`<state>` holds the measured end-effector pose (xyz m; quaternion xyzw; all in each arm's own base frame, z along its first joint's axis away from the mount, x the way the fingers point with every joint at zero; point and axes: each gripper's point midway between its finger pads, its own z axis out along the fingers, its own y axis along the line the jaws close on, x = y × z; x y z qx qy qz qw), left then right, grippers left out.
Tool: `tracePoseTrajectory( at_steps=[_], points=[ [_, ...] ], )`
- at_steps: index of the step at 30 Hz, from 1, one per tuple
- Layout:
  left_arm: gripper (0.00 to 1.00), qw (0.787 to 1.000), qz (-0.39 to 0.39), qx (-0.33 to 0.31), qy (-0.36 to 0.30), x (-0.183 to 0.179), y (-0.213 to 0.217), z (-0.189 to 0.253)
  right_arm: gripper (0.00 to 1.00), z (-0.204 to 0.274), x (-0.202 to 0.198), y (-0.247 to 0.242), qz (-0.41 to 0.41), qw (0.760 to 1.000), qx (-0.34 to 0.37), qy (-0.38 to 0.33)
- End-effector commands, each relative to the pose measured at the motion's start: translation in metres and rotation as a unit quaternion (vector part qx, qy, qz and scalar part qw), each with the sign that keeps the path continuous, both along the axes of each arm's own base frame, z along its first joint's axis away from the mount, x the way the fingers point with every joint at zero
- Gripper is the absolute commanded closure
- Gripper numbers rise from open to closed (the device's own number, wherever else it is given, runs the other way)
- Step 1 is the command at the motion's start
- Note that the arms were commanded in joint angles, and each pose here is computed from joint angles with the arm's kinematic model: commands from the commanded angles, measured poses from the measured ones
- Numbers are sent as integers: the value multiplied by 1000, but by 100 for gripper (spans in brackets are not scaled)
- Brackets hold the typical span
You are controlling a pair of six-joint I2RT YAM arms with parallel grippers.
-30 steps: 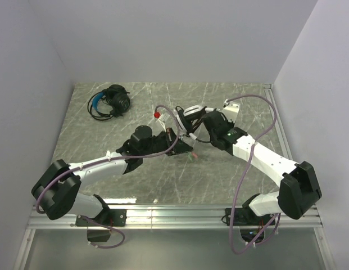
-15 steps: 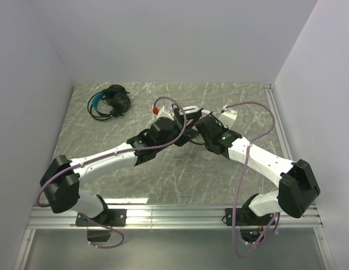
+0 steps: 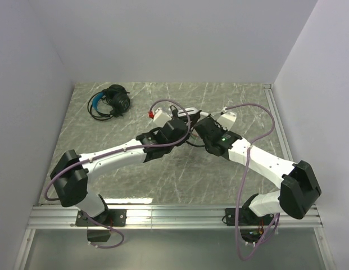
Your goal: Wrap the headphones
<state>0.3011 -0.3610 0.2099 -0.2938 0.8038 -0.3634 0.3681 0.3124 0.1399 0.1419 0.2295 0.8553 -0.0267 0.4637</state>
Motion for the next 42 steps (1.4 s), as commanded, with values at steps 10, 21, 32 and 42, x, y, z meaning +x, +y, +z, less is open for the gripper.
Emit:
tracePoseTrajectory(
  at_steps=[10,21,32,42],
  points=[
    [100,994,34,88,-54,2,-27,-7,100,57,11,19,5,993,86,-75],
    [100,986,41,140,-76,-2,-28,-20,100,79,14,25,29,990,128,-48],
    [94,971,-62,208,-99,-12,-46,-25,100,89,25,24,28,990,131,-38],
    [54,957,-88,254,-112,-12,-45,-23,100,93,30,22,29,991,124,-41]
  ],
)
